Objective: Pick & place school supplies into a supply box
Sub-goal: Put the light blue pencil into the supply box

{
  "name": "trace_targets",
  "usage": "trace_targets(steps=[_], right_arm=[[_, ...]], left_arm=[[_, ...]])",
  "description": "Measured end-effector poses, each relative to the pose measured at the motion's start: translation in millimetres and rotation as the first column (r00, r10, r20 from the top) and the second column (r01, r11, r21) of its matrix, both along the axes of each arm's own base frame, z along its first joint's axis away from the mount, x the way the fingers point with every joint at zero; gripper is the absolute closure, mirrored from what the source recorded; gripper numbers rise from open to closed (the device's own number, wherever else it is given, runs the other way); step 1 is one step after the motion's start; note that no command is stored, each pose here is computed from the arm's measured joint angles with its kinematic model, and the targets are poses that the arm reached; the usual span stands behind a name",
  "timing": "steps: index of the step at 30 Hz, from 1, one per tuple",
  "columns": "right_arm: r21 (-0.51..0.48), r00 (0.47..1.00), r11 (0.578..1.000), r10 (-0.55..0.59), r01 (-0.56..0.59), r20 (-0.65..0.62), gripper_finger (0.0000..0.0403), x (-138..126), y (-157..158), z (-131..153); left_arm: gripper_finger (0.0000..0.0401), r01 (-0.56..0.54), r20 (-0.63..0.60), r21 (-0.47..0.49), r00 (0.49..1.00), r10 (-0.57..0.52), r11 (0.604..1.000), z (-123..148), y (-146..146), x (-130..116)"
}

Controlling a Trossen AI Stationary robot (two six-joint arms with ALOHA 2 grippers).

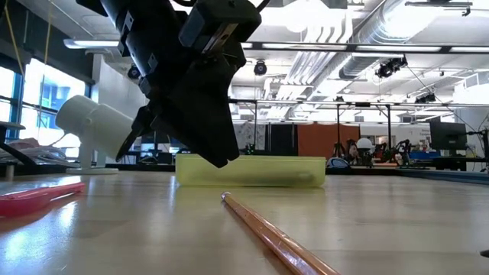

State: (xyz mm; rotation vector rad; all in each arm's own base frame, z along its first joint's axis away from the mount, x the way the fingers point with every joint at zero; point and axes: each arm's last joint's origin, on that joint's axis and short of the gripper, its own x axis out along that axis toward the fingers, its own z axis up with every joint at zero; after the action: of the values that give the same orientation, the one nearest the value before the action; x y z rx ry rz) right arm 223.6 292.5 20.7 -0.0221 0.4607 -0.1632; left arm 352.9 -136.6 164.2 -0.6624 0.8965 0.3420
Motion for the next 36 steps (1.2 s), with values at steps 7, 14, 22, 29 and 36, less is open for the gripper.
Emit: trace_targets(steps=[7, 14, 22, 29, 36], right_arm=[[-0.011, 1.0, 1.0, -0.008, 0.008, 0.003, 0.0293, 8.5, -5.3, -0.3], [-0.028, 1.0, 1.0, 0.008, -0.008, -0.009, 0.0361, 13.2, -7.8, 0.0], [-0.052, 1.0, 0.998, 0.018, -0.018, 0.003, 0.0403, 34.0, -20.1, 16.2], [-0.206, 0.997, 0.978, 0.004, -0.019, -0.073, 0.0401, 61.4, -59.4, 76.7], [-0.267, 0.986, 0.963, -0.069, 0.027, -0.15, 0.0401, 94.8, -125.4, 115.6]], left_arm=[[0.0274, -0.001, 0.001, 0.002, 1.0, 0.001, 1.0, 0.0, 0.1, 0.0], [0.0274, -0.001, 0.001, 0.002, 1.0, 0.001, 1.0, 0.0, 0.1, 0.0], [0.0274, -0.002, 0.0, -0.004, 1.0, 0.002, 1.0, 0.0, -0.1, 0.0], [0.0274, 0.057, -0.006, -0.098, 0.998, -0.058, 0.994, 0.9, -6.1, 0.2], [0.0274, 0.096, -0.003, -0.097, 0.995, -0.096, 0.991, 15.6, -9.1, -7.3]])
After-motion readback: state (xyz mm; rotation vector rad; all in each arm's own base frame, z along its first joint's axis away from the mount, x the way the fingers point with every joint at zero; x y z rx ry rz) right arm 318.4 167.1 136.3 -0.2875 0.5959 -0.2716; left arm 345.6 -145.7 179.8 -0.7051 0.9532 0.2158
